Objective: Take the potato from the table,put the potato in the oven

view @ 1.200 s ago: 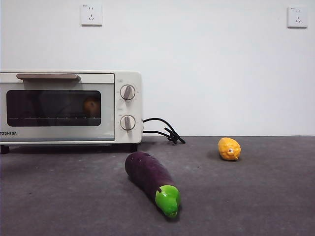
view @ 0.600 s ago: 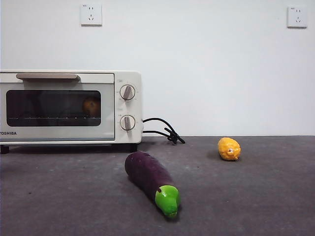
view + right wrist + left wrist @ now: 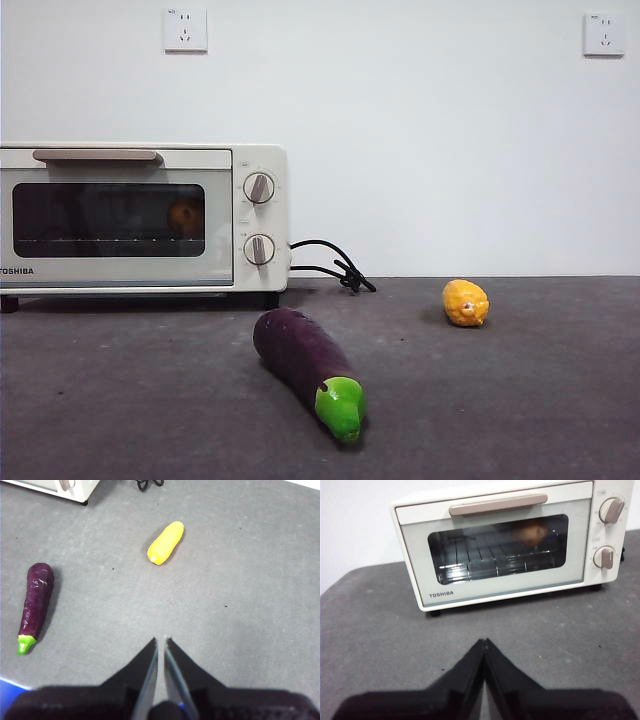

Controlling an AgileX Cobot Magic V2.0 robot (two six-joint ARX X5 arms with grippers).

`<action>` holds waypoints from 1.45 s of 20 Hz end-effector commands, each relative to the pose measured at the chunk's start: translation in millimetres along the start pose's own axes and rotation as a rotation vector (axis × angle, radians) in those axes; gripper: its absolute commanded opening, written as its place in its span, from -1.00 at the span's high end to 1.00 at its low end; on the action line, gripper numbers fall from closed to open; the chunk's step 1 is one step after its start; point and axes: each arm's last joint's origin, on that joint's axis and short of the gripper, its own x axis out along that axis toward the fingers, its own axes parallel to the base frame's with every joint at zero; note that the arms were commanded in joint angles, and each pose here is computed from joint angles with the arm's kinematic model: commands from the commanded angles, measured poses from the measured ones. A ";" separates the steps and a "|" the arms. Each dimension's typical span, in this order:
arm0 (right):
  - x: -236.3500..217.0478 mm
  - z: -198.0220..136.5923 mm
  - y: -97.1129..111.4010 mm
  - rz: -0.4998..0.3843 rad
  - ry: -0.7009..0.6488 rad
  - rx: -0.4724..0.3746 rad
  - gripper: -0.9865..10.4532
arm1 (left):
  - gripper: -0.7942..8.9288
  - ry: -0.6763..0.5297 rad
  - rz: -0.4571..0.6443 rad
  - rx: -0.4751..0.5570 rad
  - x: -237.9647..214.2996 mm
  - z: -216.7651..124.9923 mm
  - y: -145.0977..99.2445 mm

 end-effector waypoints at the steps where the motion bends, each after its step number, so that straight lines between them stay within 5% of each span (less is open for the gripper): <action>1: 0.7 -2.2 -0.5 -0.009 0.016 -0.017 0.77 | 0.85 0.027 0.008 -0.014 1.3 -8.1 0.0; 29: 0.9 -2.0 -1.6 -0.033 0.007 -0.022 0.77 | 0.84 0.114 -0.015 0.002 3.3 -15.6 -0.9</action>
